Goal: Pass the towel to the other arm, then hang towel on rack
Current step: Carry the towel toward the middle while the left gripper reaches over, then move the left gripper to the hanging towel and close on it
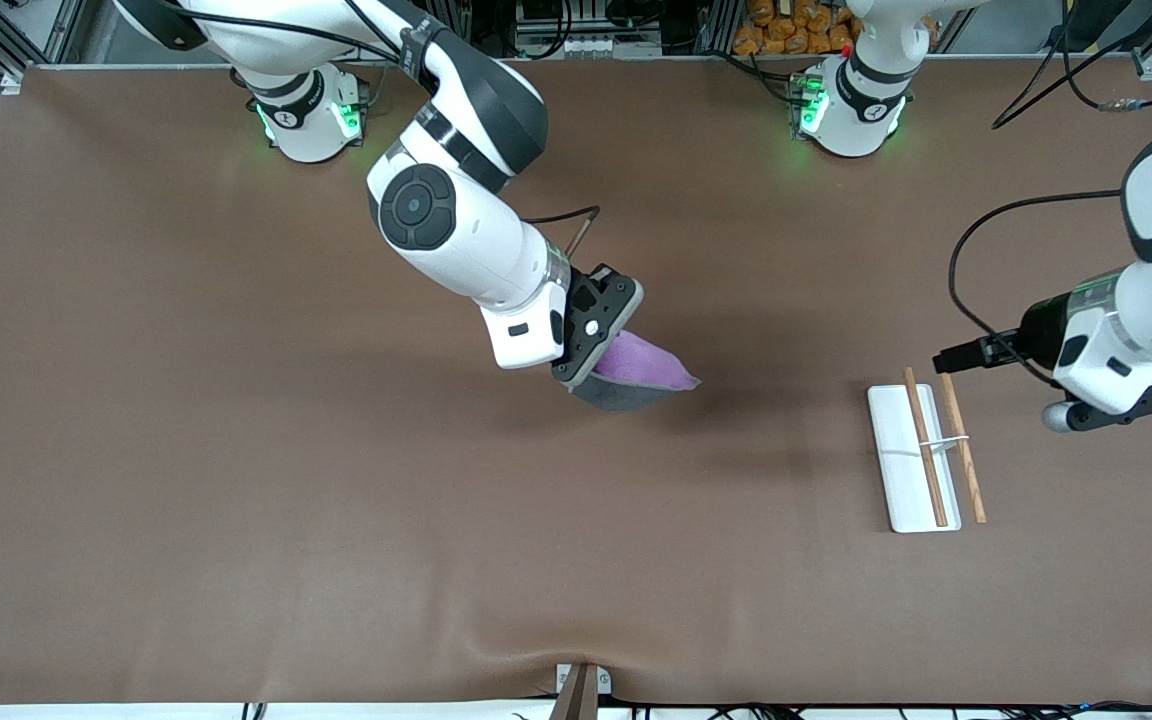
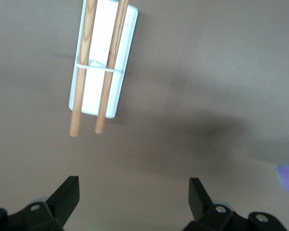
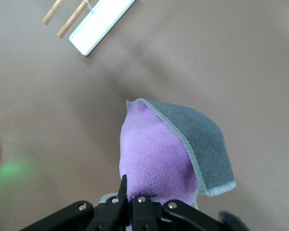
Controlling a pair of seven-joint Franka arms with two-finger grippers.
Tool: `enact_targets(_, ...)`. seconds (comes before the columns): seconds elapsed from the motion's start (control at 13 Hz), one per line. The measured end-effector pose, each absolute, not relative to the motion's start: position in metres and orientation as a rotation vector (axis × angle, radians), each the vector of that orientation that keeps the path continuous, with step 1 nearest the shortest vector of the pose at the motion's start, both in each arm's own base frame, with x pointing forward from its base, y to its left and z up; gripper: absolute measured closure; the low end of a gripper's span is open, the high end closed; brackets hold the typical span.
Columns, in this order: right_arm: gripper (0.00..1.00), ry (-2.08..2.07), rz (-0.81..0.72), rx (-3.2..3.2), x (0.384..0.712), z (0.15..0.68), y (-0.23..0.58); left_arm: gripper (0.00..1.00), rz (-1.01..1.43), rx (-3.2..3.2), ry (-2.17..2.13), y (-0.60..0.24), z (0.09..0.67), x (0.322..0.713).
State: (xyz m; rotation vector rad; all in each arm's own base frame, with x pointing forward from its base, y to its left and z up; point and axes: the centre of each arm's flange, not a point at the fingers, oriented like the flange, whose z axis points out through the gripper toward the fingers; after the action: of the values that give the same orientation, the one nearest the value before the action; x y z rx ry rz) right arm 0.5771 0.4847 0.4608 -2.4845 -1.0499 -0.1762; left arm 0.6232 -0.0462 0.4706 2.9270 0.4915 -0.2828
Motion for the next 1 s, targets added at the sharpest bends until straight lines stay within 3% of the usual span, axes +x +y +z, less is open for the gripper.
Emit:
enact_targets(0.46, 0.97, -0.929, -0.152, -2.525, 0.582, 0.460, 0.478, 0.00, -0.522, 2.710, 0.932, -0.069, 0.413, 0.633)
enact_targets(1.0, 0.97, -0.907, -0.148, -2.532, 0.584, 0.460, 0.477, 0.00, -0.568, 2.535, 1.179, -0.170, 0.365, 0.643)
